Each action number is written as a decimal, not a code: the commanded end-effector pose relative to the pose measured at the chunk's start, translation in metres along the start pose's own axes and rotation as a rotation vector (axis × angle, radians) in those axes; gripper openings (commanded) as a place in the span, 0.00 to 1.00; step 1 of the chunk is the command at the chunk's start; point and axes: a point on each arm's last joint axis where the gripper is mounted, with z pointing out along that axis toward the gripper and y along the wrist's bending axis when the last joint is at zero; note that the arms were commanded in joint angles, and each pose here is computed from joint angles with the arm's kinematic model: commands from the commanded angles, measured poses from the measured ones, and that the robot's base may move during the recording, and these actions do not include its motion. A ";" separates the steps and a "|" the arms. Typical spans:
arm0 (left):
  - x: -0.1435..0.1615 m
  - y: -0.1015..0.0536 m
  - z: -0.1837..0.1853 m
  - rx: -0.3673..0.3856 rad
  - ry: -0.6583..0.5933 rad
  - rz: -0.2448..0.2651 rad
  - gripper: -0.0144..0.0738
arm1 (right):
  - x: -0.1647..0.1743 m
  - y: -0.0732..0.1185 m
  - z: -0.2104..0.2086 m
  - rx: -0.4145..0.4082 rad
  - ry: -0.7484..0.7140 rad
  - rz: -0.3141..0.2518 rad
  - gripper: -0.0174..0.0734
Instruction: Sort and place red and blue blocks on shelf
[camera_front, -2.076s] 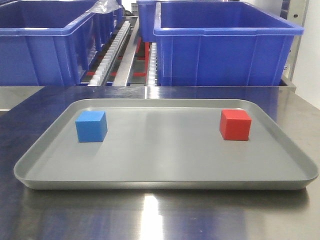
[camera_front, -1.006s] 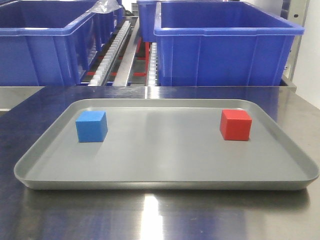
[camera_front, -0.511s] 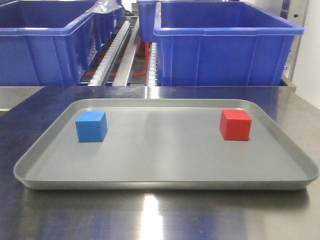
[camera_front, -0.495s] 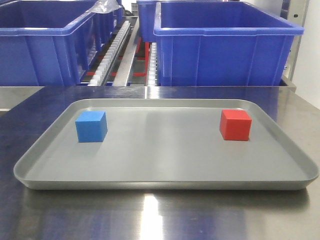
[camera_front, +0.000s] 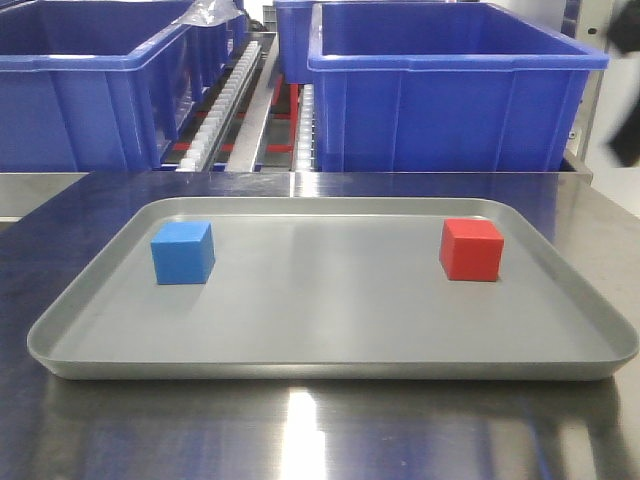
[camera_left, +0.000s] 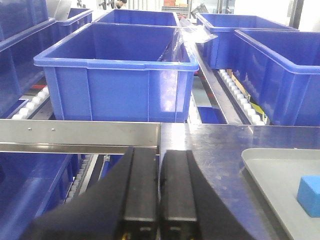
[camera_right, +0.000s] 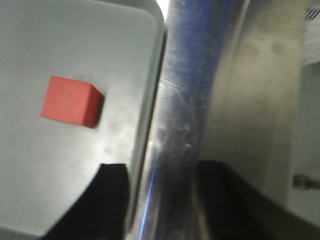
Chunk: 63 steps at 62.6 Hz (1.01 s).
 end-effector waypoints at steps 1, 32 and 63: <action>0.000 0.000 -0.001 0.004 -0.074 -0.005 0.30 | -0.021 0.013 -0.002 -0.029 -0.030 0.054 0.88; 0.000 0.000 -0.001 0.004 -0.074 -0.005 0.30 | -0.064 0.063 0.037 0.052 0.200 0.120 0.87; 0.000 0.000 -0.001 0.004 -0.074 -0.005 0.30 | -0.069 0.085 0.063 0.096 0.260 0.092 0.87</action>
